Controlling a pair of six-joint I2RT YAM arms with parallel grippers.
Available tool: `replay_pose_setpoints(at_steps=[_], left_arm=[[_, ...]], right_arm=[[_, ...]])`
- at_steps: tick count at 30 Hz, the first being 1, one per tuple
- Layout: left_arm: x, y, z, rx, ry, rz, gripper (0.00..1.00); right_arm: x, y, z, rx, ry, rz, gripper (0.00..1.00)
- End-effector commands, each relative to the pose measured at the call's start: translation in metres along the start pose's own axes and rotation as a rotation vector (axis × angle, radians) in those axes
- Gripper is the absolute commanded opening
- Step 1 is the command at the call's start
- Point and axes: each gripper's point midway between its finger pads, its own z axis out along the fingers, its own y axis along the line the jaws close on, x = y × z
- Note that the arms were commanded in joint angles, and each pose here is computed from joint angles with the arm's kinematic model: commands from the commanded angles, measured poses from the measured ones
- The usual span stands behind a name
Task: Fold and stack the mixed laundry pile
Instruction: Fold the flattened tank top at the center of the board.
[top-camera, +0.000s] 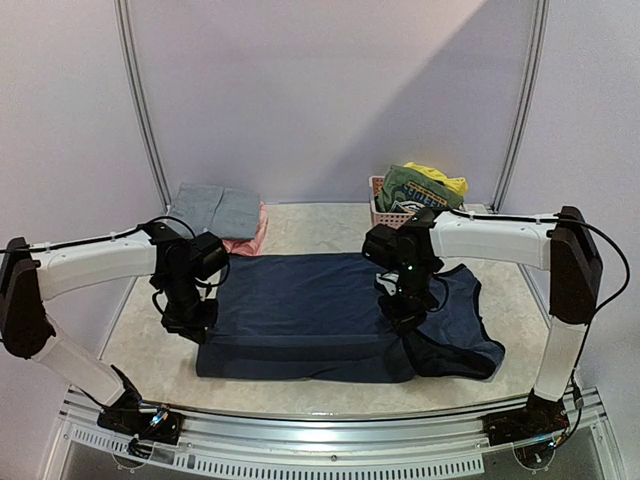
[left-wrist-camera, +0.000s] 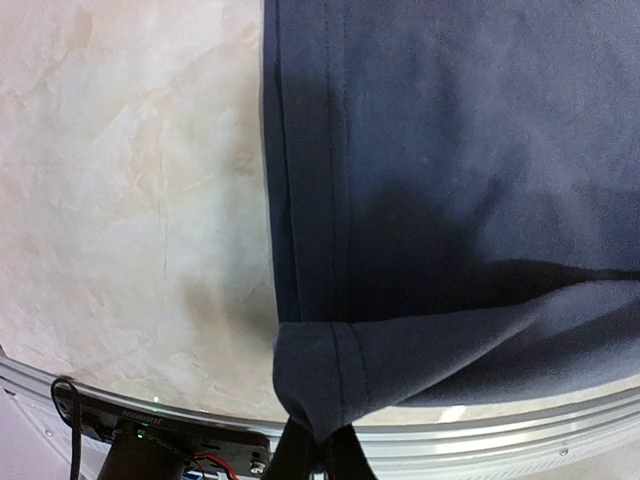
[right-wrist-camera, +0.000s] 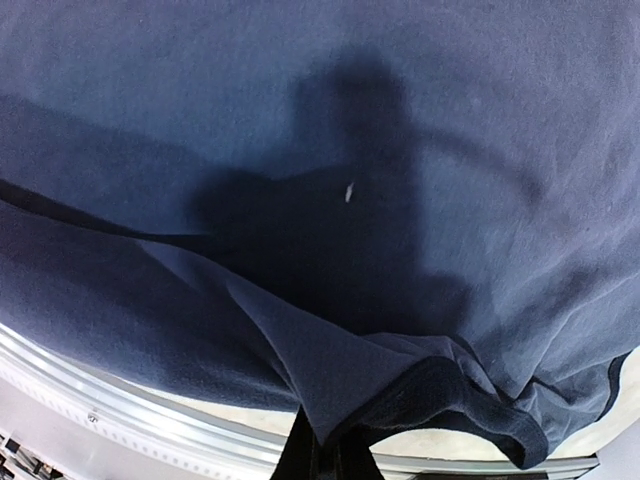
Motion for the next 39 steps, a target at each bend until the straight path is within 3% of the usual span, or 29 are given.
replay_pose_setpoints(at_steps=[1, 10, 14, 17, 20, 23, 26, 31, 39], left_arm=[[-0.021, 0.001, 0.004, -0.018, -0.031, 0.008, 0.00], [-0.035, 0.006, 0.020, -0.068, -0.037, -0.012, 0.00], [-0.046, 0.009, 0.022, -0.096, -0.064, -0.035, 0.05], [-0.053, 0.012, 0.014, -0.103, -0.108, -0.070, 0.20], [-0.056, 0.017, -0.002, -0.097, -0.170, -0.127, 0.52], [-0.057, 0.019, -0.014, -0.073, -0.212, -0.167, 0.65], [-0.053, 0.020, -0.019, -0.057, -0.230, -0.174, 0.69], [-0.047, 0.005, -0.023, 0.016, -0.263, -0.088, 0.68], [-0.023, -0.030, -0.006, 0.054, -0.256, 0.081, 0.63]], right_arm=[[-0.012, -0.007, 0.005, 0.031, -0.009, -0.015, 0.00], [-0.021, -0.010, 0.013, 0.032, -0.010, -0.017, 0.08], [-0.028, -0.013, 0.008, 0.031, -0.022, -0.008, 0.17], [-0.034, -0.015, -0.006, 0.012, -0.047, 0.012, 0.32], [-0.040, -0.020, -0.035, -0.040, -0.112, 0.061, 0.50], [-0.032, -0.034, -0.056, -0.061, -0.147, 0.136, 0.67], [-0.005, -0.054, -0.059, -0.045, -0.139, 0.237, 0.76], [0.055, -0.081, -0.048, -0.039, -0.117, 0.447, 0.77], [0.134, -0.134, -0.023, 0.093, -0.104, 0.686, 0.67]])
